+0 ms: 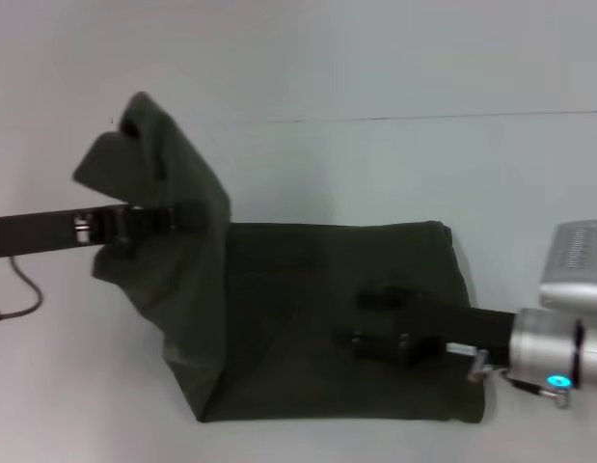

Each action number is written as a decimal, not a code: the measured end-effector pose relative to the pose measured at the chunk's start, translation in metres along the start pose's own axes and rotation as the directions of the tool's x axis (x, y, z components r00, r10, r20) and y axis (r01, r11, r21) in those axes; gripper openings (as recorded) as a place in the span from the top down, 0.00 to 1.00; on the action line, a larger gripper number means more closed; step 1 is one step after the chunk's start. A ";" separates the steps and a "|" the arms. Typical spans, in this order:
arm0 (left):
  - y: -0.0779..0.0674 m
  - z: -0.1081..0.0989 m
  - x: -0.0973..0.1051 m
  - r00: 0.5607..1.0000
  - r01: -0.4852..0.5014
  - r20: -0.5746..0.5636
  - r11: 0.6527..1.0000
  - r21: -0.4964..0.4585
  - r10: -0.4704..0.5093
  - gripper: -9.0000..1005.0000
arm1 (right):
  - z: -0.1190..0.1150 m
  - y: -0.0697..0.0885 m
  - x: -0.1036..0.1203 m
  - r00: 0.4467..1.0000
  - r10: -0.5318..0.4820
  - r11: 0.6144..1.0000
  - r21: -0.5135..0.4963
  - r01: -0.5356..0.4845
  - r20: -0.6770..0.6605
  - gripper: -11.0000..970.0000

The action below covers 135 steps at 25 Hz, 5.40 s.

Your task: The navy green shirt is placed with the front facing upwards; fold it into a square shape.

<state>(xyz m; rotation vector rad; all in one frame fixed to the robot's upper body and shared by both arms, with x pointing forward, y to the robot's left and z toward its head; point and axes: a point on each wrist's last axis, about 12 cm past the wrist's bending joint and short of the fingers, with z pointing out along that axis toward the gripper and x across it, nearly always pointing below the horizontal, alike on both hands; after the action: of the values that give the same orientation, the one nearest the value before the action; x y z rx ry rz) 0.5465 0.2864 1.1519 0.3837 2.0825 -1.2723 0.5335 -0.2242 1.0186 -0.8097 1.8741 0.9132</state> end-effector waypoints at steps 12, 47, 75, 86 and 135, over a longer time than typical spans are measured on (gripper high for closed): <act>0.003 0.069 0.000 0.995 0.028 -0.095 1.000 -0.006 -0.029 0.77 | -0.070 -0.017 0.016 0.990 0.064 0.981 0.176 -0.085 0.125 0.21; -0.004 0.134 0.020 0.996 0.031 -0.080 0.996 0.083 -0.024 0.74 | -0.074 -0.023 0.015 0.993 0.047 0.973 0.220 -0.070 0.110 0.22; -0.014 0.154 0.031 0.985 0.170 -0.059 0.967 0.187 -0.162 0.49 | -0.084 -0.029 0.013 0.995 0.024 0.966 0.255 -0.049 0.100 0.27; -0.013 0.143 0.027 0.994 0.105 -0.008 0.971 0.217 -0.106 0.11 | -0.120 -0.028 0.002 0.983 -0.031 0.964 0.266 -0.018 0.180 0.27; 0.005 0.103 0.025 0.982 0.019 0.181 0.984 0.180 -0.052 0.05 | -0.076 -0.017 -0.012 0.994 -0.105 0.994 0.045 0.103 0.032 0.27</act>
<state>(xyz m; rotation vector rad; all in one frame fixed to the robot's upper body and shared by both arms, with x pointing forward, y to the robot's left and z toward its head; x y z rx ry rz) 0.5700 0.1970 1.1000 0.2946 1.8351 -1.4629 0.5207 -0.2947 1.0511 -0.8521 1.7990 0.8141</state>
